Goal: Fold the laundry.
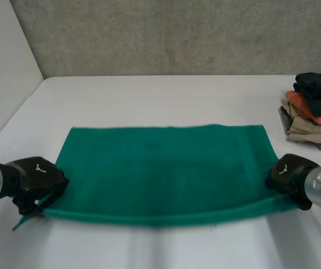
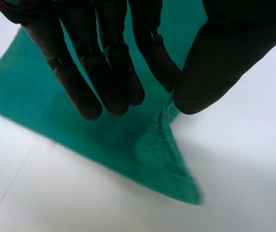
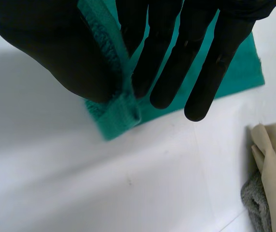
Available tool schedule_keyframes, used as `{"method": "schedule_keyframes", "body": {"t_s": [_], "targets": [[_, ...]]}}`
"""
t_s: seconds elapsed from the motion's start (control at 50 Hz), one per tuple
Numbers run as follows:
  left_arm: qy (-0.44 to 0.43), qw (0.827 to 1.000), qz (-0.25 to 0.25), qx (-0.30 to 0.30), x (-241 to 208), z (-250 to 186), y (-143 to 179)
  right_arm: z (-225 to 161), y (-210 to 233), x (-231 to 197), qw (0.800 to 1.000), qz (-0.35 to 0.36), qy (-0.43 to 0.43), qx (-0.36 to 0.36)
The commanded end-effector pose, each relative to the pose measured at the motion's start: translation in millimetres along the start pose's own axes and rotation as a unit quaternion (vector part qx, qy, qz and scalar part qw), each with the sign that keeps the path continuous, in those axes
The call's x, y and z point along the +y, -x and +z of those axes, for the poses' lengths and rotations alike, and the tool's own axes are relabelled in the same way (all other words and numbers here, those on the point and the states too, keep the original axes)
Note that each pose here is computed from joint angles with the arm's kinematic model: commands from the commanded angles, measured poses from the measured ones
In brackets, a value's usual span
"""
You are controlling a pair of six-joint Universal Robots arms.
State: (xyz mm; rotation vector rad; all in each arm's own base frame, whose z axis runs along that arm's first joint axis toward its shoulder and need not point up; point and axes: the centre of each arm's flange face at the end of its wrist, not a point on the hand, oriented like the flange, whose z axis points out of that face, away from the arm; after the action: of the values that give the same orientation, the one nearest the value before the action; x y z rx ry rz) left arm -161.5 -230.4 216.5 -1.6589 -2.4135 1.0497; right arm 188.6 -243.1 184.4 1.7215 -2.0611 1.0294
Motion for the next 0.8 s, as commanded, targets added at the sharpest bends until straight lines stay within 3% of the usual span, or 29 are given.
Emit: {"method": "schedule_keyframes", "body": {"t_s": [0.02,0.22,0.52,0.68,0.8], "targets": [[-0.049,0.998,0.021,-0.043,-22,1,10,19,-10,-5,0.998,0.011,-0.044,0.051],[-0.101,0.984,0.013,-0.149,-65,48,47,65,-48,-16,0.980,0.096,-0.084,0.153],[-0.042,0.984,-0.020,-0.173,-61,83,63,117,-79,-54,0.944,0.094,-0.193,0.252],[-0.071,0.973,-0.015,-0.221,-68,104,80,143,-84,-53,0.942,0.096,-0.180,0.267],[-0.087,0.973,-0.028,-0.213,-76,117,74,157,-80,-53,0.943,0.093,-0.171,0.271]]}}
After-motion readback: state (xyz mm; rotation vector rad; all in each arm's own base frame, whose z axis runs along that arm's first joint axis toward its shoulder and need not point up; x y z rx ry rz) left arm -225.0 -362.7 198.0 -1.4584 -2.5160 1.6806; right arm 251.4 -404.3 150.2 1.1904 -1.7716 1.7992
